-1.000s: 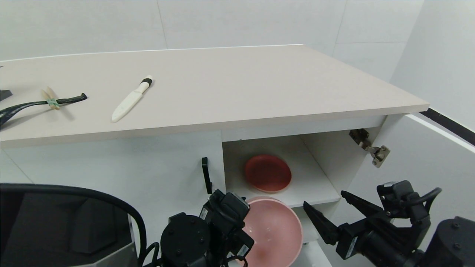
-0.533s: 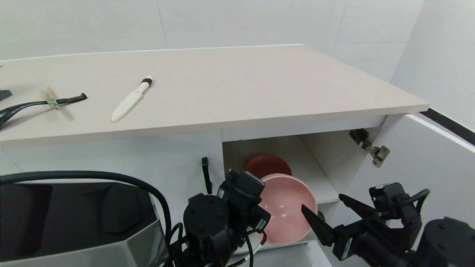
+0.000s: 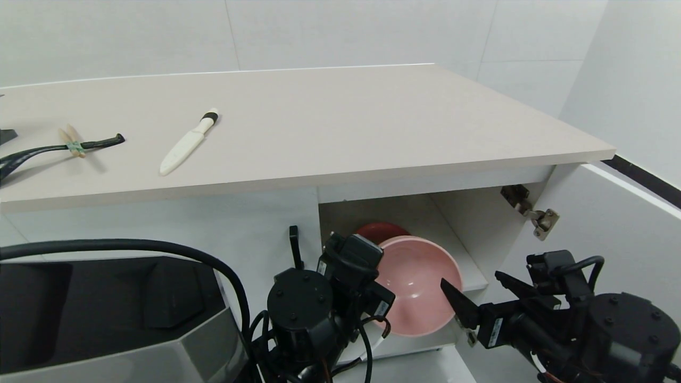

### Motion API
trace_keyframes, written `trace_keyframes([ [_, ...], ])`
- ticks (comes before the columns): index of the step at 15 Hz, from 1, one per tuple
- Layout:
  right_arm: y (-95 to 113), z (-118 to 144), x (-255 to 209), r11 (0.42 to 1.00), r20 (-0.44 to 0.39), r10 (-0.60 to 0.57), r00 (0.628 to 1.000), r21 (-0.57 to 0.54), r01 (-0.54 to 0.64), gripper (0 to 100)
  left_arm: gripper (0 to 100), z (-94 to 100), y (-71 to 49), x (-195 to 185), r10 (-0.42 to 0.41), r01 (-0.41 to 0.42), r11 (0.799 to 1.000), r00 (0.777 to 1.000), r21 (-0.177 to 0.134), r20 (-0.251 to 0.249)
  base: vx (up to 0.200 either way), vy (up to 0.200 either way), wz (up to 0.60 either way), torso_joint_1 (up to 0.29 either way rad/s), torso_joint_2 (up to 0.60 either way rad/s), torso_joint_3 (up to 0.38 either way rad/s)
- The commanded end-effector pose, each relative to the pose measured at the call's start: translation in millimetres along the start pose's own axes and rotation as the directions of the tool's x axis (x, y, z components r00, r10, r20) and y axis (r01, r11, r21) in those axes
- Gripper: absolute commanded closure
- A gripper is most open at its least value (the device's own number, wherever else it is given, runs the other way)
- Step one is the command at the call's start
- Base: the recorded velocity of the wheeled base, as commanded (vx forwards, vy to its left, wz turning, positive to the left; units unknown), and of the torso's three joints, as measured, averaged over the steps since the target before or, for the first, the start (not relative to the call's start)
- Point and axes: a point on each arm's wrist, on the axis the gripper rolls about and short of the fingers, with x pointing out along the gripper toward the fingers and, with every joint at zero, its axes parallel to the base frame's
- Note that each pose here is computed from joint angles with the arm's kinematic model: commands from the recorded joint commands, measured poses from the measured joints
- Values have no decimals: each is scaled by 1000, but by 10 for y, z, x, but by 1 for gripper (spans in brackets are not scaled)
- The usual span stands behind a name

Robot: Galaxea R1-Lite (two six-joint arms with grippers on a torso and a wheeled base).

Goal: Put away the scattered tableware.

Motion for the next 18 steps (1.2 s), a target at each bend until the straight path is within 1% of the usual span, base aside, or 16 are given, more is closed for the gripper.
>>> trace_keyframes([
  [1, 10, 7, 50, 1000, 7, -4, 1000, 9, 4, 0, 100, 68, 8, 17, 6, -5, 1000, 1000, -11, 25, 0, 0, 0, 0, 0, 0],
  [4, 32, 44, 93, 999, 27, -2, 1000, 37, 1, 0, 100, 119, -10, 56, 7, -6, 1000, 999, -21, 49, 0, 0, 0, 0, 0, 0],
  [8, 9, 37, 105, 999, 23, -14, 1000, 39, 13, 0, 100, 126, -4, 60, 9, -8, 1000, 999, -22, 52, 0, 0, 0, 0, 0, 0],
  [9, 9, 32, 98, 999, 21, -13, 1000, 39, 12, 0, 100, 147, -6, 76, 12, -10, 1000, 998, -26, 61, 0, 0, 0, 0, 0, 0],
  [10, 10, 28, 104, 999, 19, -13, 1000, 38, 12, 100, 100, 167, -15, 93, 13, -10, 999, 997, -31, 71, 0, 0, 0, 0, 0, 0],
  [12, 22, 34, 109, 999, 23, -9, 1000, 46, 8, 100, 100, 193, -35, 108, 8, -5, 999, 996, -34, 84, 0, 0, 0, 0, 0, 0],
  [16, 40, 26, 103, 999, 20, -1, 1000, 43, 0, 100, 100, 159, -67, 83, -21, 23, 999, 997, -23, 75, 0, 0, 0, 0, 0, 0],
  [17, 38, 20, 103, 999, 17, -1, 1000, 41, 1, 100, 0, 118, -68, 37, -52, 53, 998, 997, -14, 60, 0, 0, 0, 0, 0, 0],
  [18, 39, 8, 110, 999, 12, -3, 1000, 39, 2, 100, 0, 114, -87, 2, -77, 77, 997, 995, -9, 57, 0, 0, 0, 0, 0, 0],
])
